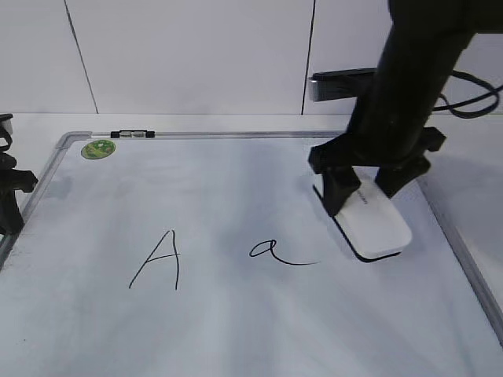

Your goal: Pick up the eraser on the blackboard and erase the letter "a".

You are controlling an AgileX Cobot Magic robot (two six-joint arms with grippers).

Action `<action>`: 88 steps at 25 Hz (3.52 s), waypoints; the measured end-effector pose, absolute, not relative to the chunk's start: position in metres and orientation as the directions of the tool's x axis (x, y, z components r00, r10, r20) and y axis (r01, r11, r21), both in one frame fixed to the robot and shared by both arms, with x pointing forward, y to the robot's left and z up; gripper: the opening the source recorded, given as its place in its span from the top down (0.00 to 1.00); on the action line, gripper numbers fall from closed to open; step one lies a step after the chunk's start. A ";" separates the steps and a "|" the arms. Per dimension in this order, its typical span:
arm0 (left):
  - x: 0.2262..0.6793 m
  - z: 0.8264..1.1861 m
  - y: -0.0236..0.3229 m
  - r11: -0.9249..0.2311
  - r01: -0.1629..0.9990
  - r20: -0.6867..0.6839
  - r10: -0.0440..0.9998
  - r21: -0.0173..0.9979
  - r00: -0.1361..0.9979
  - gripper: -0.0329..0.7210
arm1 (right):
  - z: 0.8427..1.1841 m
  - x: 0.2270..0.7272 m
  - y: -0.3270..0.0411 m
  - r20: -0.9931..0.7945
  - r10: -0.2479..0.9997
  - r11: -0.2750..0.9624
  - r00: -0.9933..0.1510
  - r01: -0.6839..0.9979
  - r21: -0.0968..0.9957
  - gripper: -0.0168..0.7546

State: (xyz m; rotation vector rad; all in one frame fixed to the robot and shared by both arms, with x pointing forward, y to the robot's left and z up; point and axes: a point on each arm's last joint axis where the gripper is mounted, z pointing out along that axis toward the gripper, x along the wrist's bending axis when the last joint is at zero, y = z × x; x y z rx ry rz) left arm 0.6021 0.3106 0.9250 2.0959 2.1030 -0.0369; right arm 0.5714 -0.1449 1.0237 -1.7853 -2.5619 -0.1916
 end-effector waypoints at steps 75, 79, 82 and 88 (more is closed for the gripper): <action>0.602 0.925 0.311 0.011 0.994 -0.138 0.990 0.106 0.004 0.80 | 0.952 0.563 -0.036 0.012 0.770 0.637 -0.638 0.770 0.034 0.22; 0.602 0.925 0.311 0.011 0.994 -0.138 0.990 0.107 0.004 0.80 | 0.952 0.548 -0.018 0.015 0.735 0.677 -0.678 0.735 0.035 0.22; 0.603 0.925 0.311 0.011 0.994 -0.138 0.990 0.109 0.004 0.80 | 0.954 0.548 -0.016 0.021 0.734 0.678 -0.678 0.735 0.021 0.22; 0.603 0.925 0.311 0.011 0.994 -0.138 0.990 0.109 0.004 0.79 | 0.989 0.561 -0.004 0.014 0.730 0.678 -0.684 0.726 0.110 0.22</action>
